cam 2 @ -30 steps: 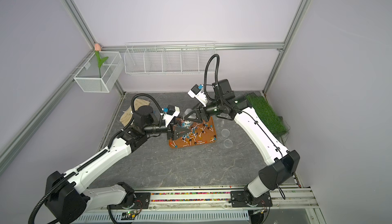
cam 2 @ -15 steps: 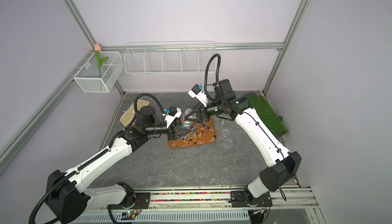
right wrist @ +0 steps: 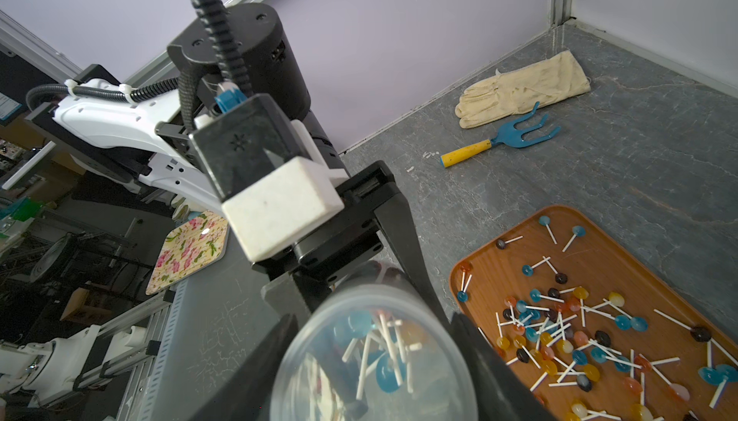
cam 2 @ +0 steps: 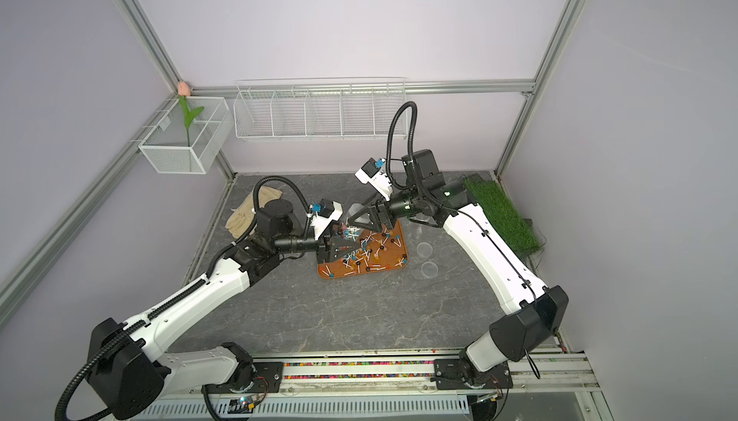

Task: Pour the candies out of the jar
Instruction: Pick up the jar from the center of the board, then unscrew the lid from the jar.

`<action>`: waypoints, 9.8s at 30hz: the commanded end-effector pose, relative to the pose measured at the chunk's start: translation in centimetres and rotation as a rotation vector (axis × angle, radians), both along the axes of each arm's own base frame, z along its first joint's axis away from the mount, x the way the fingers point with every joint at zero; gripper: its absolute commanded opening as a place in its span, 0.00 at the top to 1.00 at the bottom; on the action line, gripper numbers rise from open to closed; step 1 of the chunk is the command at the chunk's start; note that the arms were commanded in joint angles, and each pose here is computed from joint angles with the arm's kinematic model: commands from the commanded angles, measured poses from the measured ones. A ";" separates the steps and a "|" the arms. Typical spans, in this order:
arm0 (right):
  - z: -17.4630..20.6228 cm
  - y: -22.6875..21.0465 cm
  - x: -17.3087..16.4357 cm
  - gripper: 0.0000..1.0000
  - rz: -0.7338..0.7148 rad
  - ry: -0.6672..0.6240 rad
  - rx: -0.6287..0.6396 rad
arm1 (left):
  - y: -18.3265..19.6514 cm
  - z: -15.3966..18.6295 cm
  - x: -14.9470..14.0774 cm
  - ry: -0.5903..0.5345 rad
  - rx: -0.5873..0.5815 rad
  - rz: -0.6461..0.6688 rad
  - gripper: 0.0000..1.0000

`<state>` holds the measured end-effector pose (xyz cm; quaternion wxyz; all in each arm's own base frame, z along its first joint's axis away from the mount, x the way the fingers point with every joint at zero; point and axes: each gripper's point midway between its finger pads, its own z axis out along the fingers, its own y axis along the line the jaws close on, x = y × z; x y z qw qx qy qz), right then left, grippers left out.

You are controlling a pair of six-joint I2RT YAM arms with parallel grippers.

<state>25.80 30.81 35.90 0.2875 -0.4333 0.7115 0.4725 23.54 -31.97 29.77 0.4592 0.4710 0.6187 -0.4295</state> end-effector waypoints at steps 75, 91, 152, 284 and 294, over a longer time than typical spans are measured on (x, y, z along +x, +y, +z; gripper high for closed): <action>4.2 2.6 1.5 0.54 -0.199 -0.069 0.157 | 0.6 3.2 0.7 -0.103 -0.136 0.093 0.51; 6.0 2.2 -2.1 0.53 0.164 -0.166 0.200 | 0.1 4.5 -1.4 -0.063 -0.183 -0.025 0.51; 3.5 2.6 2.6 0.46 -0.437 -0.002 0.034 | 1.0 2.7 1.9 -0.113 -0.138 0.169 0.50; 10.6 1.0 -0.4 0.07 -0.280 -0.229 0.117 | 1.2 5.6 -0.4 -0.133 -0.265 0.077 0.48; 8.1 1.6 0.9 0.05 -0.417 -0.135 0.045 | 1.2 5.0 0.3 -0.131 -0.252 0.113 0.48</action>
